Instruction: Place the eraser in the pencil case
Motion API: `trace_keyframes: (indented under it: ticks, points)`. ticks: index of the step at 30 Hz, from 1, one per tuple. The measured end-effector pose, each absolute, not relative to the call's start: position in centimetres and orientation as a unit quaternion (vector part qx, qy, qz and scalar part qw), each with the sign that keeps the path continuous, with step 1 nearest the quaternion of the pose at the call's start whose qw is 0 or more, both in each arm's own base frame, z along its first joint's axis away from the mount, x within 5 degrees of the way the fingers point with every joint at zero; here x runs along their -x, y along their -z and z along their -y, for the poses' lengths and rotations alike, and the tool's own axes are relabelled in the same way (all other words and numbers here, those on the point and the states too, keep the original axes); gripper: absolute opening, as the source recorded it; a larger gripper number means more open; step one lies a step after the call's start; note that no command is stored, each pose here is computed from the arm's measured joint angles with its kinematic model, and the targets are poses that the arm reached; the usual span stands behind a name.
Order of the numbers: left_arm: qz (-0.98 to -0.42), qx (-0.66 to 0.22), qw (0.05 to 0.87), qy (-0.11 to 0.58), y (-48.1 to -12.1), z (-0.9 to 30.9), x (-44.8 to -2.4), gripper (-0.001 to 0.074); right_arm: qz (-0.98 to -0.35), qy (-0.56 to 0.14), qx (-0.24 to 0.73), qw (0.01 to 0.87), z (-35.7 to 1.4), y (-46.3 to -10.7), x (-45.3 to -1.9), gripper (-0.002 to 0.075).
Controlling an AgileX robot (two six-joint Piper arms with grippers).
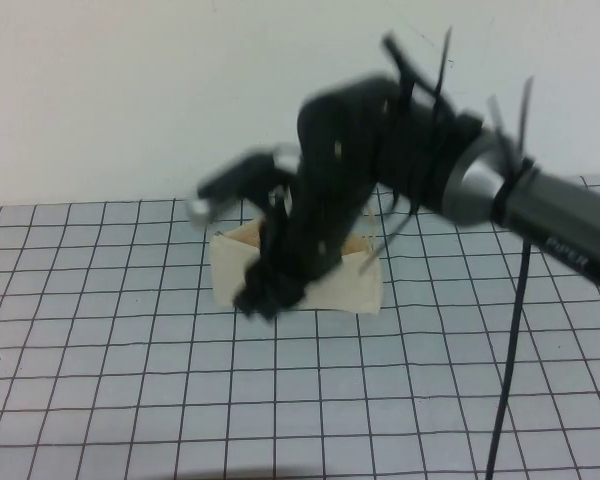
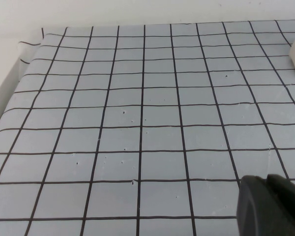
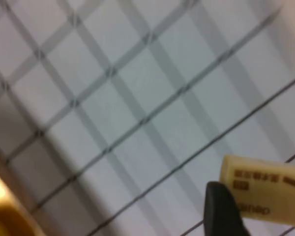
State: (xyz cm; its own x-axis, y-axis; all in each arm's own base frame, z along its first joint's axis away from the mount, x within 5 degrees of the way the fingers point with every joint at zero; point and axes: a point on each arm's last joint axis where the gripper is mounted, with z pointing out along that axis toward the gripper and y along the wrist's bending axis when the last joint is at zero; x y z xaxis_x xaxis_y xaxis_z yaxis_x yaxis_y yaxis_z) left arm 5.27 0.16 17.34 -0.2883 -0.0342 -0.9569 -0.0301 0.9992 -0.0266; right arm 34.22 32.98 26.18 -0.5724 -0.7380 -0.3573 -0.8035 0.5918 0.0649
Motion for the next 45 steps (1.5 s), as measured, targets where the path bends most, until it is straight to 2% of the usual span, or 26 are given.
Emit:
trace_keyframes:
  ticks: [4,7,12,17,20,24,26,30,32,40,45]
  points:
    - [-0.803,0.020,0.596,0.002,-17.3,-0.2,-5.3,-0.0001,-0.857,-0.080,0.443,0.249,-33.0,-30.6,-35.5,0.0301]
    - [-0.803,0.020,0.596,0.002,-17.3,-0.2,-5.3,-0.0001,-0.844,-0.042,0.445,0.297,-32.7,-31.5,-36.4,0.0301]
    - [-0.803,0.020,0.596,0.002,-17.3,-0.2,-5.3,-0.0001,-0.849,-0.017,0.438,0.296,-32.5,-29.8,-37.8,0.0302]
    - [-0.803,0.020,0.596,0.002,-17.3,-0.2,-5.3,-0.0001,-0.861,-0.013,0.424,0.282,-32.7,-28.1,-38.4,0.0399]
    - [-0.803,0.020,0.596,0.002,-17.3,-0.2,-5.3,-0.0001,-0.865,-0.014,0.418,0.279,-32.6,-28.2,-38.4,0.0408]
    - [-0.803,0.020,0.596,0.002,-17.3,-0.2,-5.3,-0.0001,-0.868,-0.014,0.410,0.281,-32.4,-29.5,-38.2,0.0351]
    - [-0.803,0.020,0.596,0.002,-17.3,-0.2,-5.3,-0.0001,-0.868,-0.016,0.406,0.286,-32.2,-30.8,-38.0,0.0283]
    - [-0.803,0.020,0.596,0.002,-17.3,-0.2,-5.3,-0.0001,-0.860,-0.011,0.409,0.305,-31.1,-34.8,-36.9,0.0083]
    - [-0.803,0.020,0.596,0.002,-17.3,-0.2,-5.3,-0.0001,-0.847,-0.008,0.412,0.334,-30.2,-37.7,-36.1,0.0036]
    - [-0.803,0.020,0.596,0.002,-17.3,-0.2,-5.3,-0.0001,-0.808,0.058,0.404,0.426,-26.7,-45.0,-33.3,0.0003]
    - [-0.803,0.020,0.596,0.002,-17.3,-0.2,-5.3,-0.0001,-0.782,0.065,0.406,0.469,-26.0,-48.7,-30.1,0.0001]
